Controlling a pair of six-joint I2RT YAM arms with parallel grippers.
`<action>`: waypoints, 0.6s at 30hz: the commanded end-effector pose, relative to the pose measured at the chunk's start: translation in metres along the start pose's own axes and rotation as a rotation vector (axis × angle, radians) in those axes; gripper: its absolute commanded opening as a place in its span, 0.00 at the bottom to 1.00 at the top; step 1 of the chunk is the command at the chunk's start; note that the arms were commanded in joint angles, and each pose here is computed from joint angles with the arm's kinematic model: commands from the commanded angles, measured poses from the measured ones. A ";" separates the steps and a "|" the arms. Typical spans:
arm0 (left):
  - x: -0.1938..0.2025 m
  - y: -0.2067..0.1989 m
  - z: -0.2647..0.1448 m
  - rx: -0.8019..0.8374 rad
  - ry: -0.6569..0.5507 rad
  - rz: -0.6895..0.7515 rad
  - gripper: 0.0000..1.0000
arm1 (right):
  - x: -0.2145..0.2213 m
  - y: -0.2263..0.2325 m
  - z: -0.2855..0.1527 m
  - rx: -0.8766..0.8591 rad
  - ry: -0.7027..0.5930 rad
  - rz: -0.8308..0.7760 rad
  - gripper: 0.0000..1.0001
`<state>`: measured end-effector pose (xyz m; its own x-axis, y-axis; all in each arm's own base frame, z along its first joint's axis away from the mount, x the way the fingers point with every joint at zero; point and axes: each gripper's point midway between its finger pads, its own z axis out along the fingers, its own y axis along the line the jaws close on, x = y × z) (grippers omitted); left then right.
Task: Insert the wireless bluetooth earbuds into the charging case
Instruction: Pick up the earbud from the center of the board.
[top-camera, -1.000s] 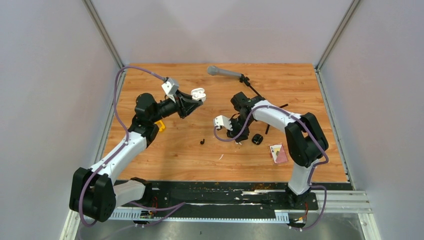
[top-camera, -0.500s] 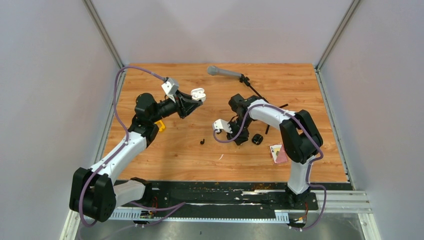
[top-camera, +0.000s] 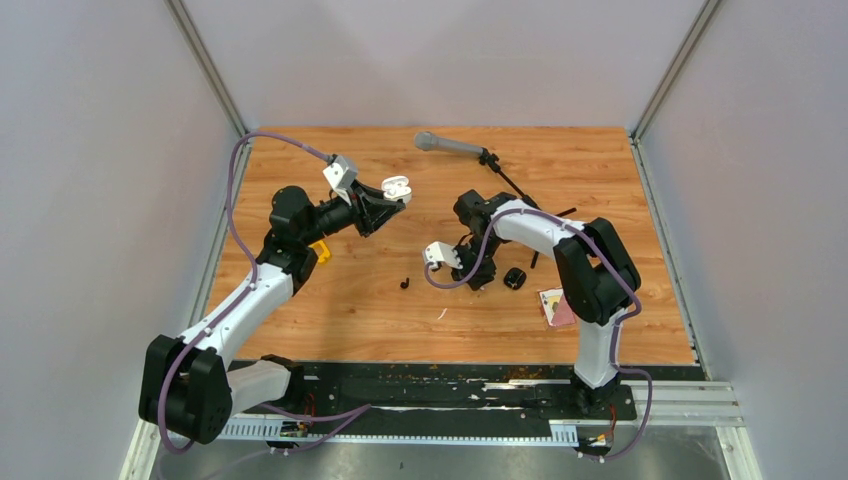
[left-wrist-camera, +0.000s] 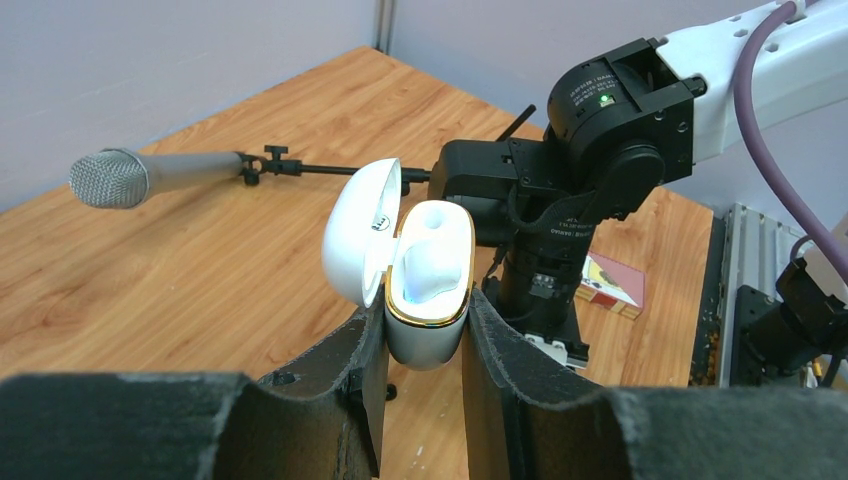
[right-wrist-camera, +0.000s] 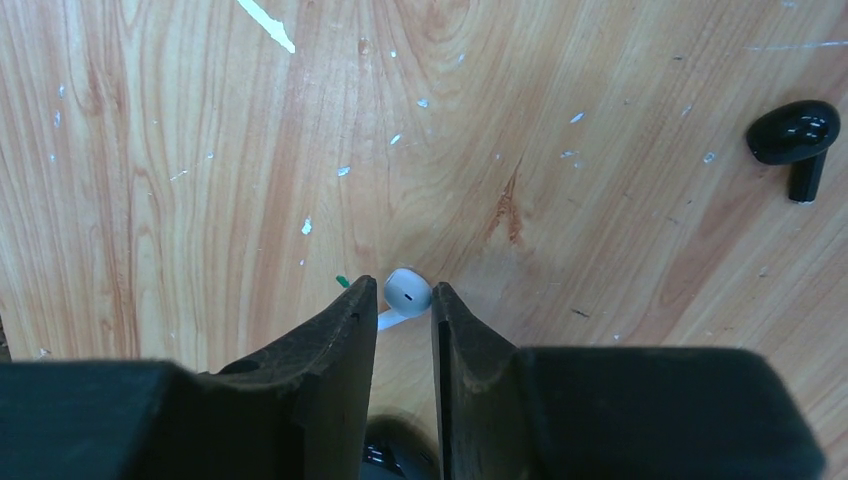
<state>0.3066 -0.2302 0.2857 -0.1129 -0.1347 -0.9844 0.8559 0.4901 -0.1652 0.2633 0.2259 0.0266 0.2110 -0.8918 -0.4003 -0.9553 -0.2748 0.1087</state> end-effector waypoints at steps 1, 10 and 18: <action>-0.018 0.000 0.000 -0.004 -0.041 0.050 0.00 | -0.005 -0.004 0.005 0.006 -0.008 -0.053 0.26; -0.017 0.000 0.000 -0.002 -0.037 0.046 0.00 | 0.006 0.000 0.010 -0.002 0.028 -0.072 0.29; -0.016 0.001 0.001 -0.004 -0.037 0.043 0.00 | 0.010 0.004 0.013 -0.015 0.034 -0.070 0.27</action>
<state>0.3064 -0.2302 0.2842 -0.1196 -0.1326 -0.9839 0.8546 0.4908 -0.1700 0.2623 0.2217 0.0191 0.2571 -0.8886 -0.3798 -0.9449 -0.3136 0.0940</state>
